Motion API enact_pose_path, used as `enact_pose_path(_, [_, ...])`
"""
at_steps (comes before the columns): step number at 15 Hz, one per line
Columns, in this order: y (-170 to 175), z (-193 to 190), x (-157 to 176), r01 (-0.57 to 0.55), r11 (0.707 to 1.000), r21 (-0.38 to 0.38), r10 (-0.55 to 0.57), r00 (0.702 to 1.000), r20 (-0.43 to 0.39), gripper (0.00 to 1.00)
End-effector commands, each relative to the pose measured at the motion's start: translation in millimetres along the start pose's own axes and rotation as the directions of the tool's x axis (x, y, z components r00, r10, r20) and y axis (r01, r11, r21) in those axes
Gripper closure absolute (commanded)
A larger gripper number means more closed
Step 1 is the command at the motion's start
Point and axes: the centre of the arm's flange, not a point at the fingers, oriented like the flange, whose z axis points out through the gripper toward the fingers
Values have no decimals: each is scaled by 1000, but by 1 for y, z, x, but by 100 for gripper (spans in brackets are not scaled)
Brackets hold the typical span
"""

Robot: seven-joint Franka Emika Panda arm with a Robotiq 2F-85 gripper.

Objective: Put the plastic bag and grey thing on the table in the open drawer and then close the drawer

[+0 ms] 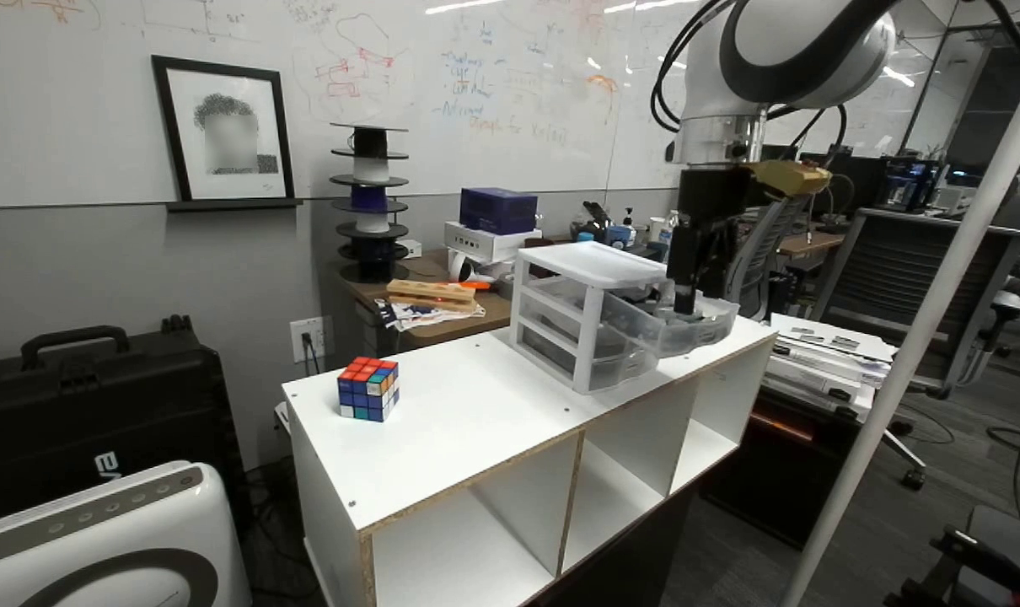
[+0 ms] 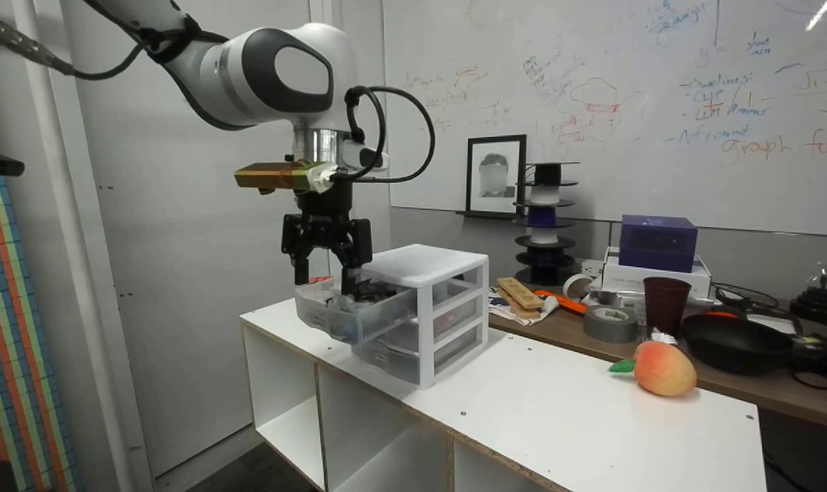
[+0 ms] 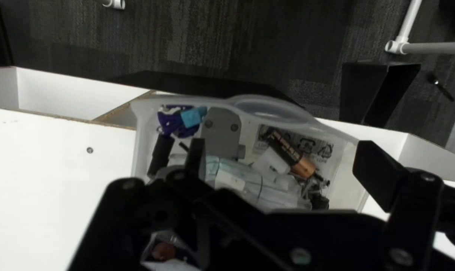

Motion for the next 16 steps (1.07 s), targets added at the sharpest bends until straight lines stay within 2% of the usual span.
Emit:
enact_pose_path(1, [-27,5,-27,-20,995,-102,29,996,83,0])
enact_pose_path(3, [-34,15,-37,-25,990,-138,39,994,100,0])
enact_pose_path(5, [-40,15,-45,-27,987,-157,40,996,77,0])
enact_pose_path(10, [-38,20,-65,-44,985,-169,48,999,24,0])
enact_pose_path(12, [-36,23,-72,-39,984,-175,45,999,30,0])
enact_pose_path(13, [-34,25,-74,-39,983,-178,45,999,28,6])
enact_pose_path(14, [-32,27,-75,-42,983,-179,46,999,19,28])
enact_pose_path(16, [-27,30,-71,-56,984,-170,55,998,-13,31])
